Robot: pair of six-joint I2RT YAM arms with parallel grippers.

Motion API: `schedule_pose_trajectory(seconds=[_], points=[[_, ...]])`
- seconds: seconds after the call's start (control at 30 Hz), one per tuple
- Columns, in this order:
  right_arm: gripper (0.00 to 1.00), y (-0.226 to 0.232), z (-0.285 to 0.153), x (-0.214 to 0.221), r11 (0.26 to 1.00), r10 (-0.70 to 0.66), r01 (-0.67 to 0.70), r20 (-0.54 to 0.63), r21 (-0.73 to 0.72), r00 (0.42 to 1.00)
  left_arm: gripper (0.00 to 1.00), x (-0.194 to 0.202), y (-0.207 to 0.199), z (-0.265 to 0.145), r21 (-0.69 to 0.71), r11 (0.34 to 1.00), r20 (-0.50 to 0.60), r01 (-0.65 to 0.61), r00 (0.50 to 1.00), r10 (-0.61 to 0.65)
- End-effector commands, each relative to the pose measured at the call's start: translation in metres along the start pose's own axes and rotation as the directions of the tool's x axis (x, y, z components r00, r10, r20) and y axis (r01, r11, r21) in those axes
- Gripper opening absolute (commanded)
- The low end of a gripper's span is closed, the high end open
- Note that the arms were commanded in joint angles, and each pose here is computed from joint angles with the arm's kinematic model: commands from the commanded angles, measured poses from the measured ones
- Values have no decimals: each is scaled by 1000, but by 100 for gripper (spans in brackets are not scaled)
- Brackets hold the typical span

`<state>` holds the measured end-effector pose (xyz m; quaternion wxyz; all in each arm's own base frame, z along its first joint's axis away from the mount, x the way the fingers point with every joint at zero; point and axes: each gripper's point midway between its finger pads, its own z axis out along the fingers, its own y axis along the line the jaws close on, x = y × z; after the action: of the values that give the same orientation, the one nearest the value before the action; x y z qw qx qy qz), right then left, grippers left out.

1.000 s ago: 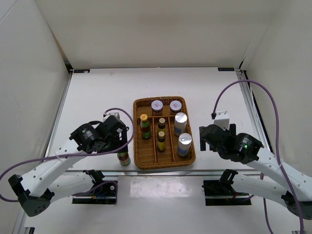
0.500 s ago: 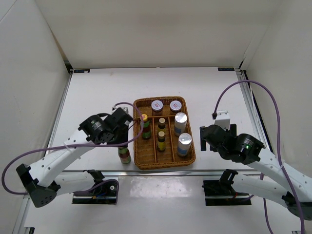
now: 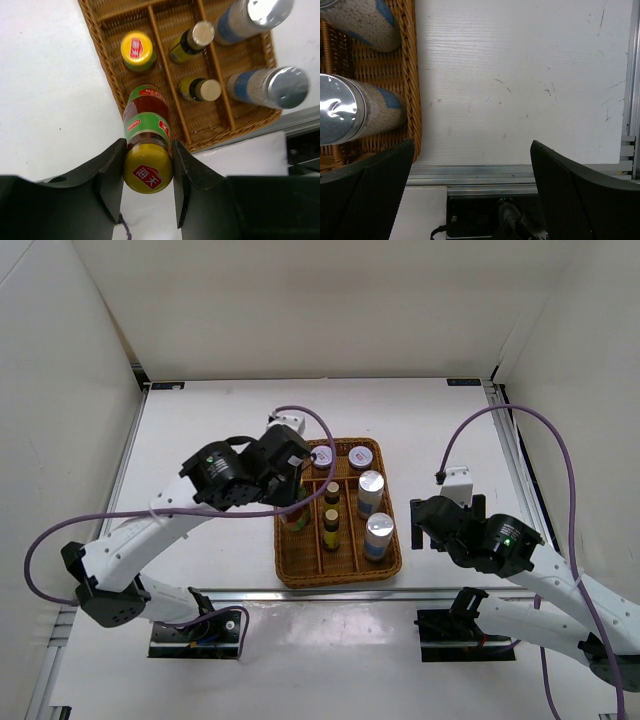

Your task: Organize the condiment bottles

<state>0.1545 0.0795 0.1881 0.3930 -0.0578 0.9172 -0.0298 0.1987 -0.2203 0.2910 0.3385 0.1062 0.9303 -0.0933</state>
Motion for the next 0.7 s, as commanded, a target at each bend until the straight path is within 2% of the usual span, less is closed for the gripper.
schedule_pose_trajectory(seconds=[0.0,0.4,0.57,0.6,0.67], points=[[100,-2,-1,-3,999,35,-35,20,9,999,11,2,-11,5,33,999,14,0,1000,-1],[100,-7,-5,-7,1000,29,-29,40,4,999,11,41,-16,49,9,1000,-50,17,999,-17],[100,-10,-14,-27,1000,-10,9,85,8,996,27,58,-18,67,-2,999,-68,39,997,-39],[100,-11,-15,-32,1000,-22,20,95,24,995,40,59,-18,67,2,999,-63,53,997,-52],[100,-16,-23,-45,999,-20,15,123,40,992,53,60,-16,70,-1,998,-53,55,997,-55]])
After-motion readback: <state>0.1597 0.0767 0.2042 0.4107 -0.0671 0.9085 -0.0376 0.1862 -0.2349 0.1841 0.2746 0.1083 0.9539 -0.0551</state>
